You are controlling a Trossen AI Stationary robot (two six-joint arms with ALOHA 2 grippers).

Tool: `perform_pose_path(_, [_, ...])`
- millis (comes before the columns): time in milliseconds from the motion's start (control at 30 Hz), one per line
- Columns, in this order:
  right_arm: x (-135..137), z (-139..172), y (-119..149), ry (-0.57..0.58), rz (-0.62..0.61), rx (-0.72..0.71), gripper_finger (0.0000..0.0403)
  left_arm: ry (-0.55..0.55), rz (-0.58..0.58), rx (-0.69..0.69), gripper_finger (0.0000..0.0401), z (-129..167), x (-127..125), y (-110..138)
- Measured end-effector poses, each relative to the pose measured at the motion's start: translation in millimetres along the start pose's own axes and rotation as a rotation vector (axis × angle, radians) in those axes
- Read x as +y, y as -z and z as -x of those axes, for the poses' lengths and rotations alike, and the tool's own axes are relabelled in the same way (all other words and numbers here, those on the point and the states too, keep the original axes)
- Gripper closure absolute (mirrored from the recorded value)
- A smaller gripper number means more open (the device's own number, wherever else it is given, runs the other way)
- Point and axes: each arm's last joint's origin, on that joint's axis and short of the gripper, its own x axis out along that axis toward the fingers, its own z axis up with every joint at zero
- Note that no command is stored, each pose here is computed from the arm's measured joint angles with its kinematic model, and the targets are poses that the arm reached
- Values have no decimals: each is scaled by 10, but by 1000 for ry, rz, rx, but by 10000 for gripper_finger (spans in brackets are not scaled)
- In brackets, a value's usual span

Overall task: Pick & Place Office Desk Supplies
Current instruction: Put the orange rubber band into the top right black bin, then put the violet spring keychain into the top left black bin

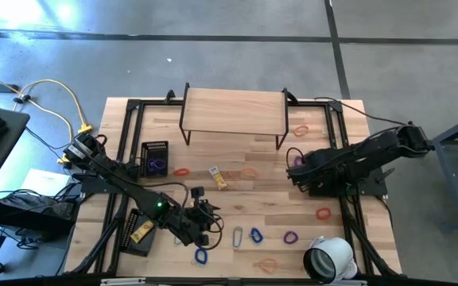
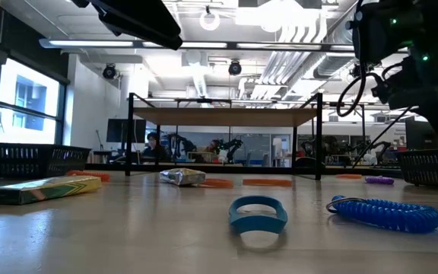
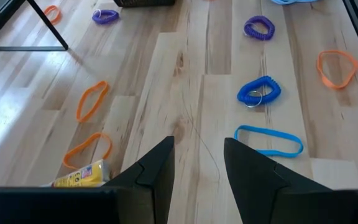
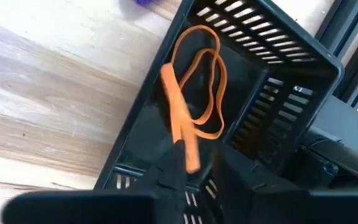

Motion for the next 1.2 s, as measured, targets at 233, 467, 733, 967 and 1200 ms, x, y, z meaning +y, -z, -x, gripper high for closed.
perform_pose_path(233, [-172,125,28,118,-83,-19,277,0,3,0,269,0,0,0])
perform_pose_path(467, [-196,509,47,-17,-38,-146,267,-1,4,0,269,-3,4,-2])
perform_pose_path(733, [90,781,-58,-310,317,-448,266,-13,11,1,269,-28,38,-14])
perform_pose_path(967, [251,708,-302,-325,340,-428,266,-6,4,3,269,-11,16,-2])
perform_pose_path(1200, [269,481,-603,-216,232,-270,266,-9,-2,9,269,-10,19,5])
